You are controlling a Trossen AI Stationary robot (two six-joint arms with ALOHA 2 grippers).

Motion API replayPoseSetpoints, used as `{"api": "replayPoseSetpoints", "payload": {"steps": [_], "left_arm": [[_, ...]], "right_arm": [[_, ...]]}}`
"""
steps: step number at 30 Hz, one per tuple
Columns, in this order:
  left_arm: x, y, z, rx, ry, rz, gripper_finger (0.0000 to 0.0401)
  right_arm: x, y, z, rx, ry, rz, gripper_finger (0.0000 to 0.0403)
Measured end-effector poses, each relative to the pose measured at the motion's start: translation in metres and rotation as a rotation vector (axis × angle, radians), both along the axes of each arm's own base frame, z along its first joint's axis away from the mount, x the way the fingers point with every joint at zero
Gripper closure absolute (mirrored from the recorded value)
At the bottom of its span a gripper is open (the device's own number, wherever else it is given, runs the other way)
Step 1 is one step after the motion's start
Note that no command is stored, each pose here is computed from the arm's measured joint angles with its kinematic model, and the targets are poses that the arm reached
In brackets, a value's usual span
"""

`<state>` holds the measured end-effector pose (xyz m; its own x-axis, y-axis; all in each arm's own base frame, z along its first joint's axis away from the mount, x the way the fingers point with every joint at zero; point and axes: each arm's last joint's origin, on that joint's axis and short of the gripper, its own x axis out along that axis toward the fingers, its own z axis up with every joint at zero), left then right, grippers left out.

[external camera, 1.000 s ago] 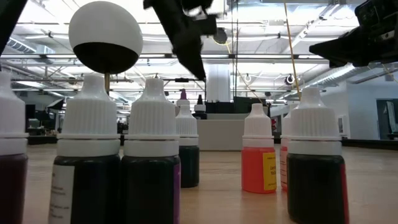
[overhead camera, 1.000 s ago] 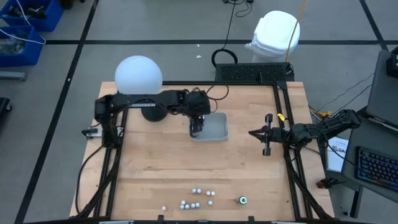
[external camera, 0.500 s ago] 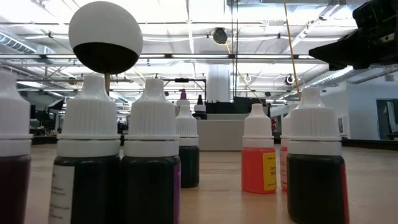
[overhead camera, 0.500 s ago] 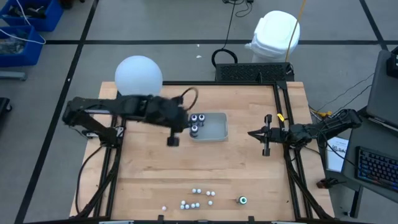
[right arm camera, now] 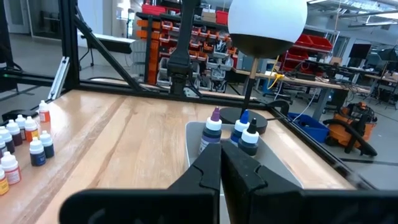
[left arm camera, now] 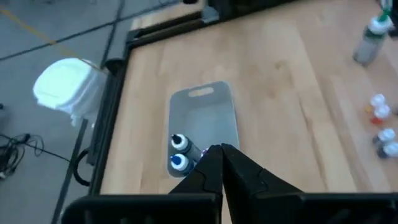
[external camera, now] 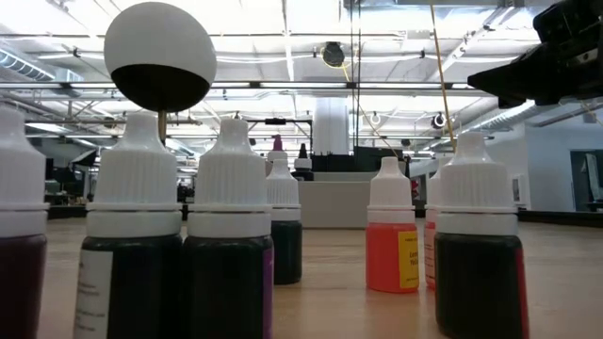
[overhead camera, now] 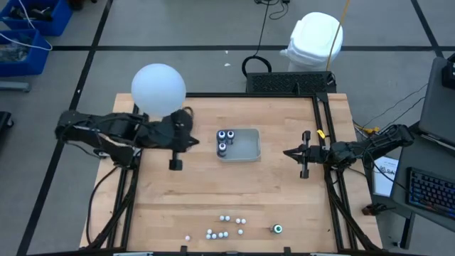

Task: Pick & Place food coloring
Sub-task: Put the large green food coloring bottle into the gray bin

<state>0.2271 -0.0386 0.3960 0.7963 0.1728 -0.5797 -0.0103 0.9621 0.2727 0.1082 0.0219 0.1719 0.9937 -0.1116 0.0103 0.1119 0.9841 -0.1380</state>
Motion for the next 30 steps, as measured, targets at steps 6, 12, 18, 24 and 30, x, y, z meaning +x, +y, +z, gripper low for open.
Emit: {"api": "replayPoseSetpoints", "payload": {"steps": [6,12,18,24,30], "left_arm": [[-0.042,0.009,-0.045,-0.080,-0.375,0.002,0.0395],[-0.074,0.012,-0.093,-0.145,-0.579,-0.016,0.0396],[-0.091,0.009,-0.148,-0.160,-0.683,-0.088,0.0396],[-0.094,0.009,-0.180,-0.201,-0.751,-0.225,0.0397],[-0.095,0.018,-0.193,-0.148,-0.770,-0.235,0.0397]], "right_arm": [[0.000,0.000,0.000,-0.002,0.001,0.000,0.0403],[0.000,0.000,0.001,-0.001,-0.013,0.000,0.0403],[0.000,0.000,0.001,0.004,-0.014,0.000,0.0403],[0.000,0.000,0.001,0.005,-0.015,0.000,0.0403],[0.000,0.000,0.003,0.010,-0.030,0.000,0.0403]]}}
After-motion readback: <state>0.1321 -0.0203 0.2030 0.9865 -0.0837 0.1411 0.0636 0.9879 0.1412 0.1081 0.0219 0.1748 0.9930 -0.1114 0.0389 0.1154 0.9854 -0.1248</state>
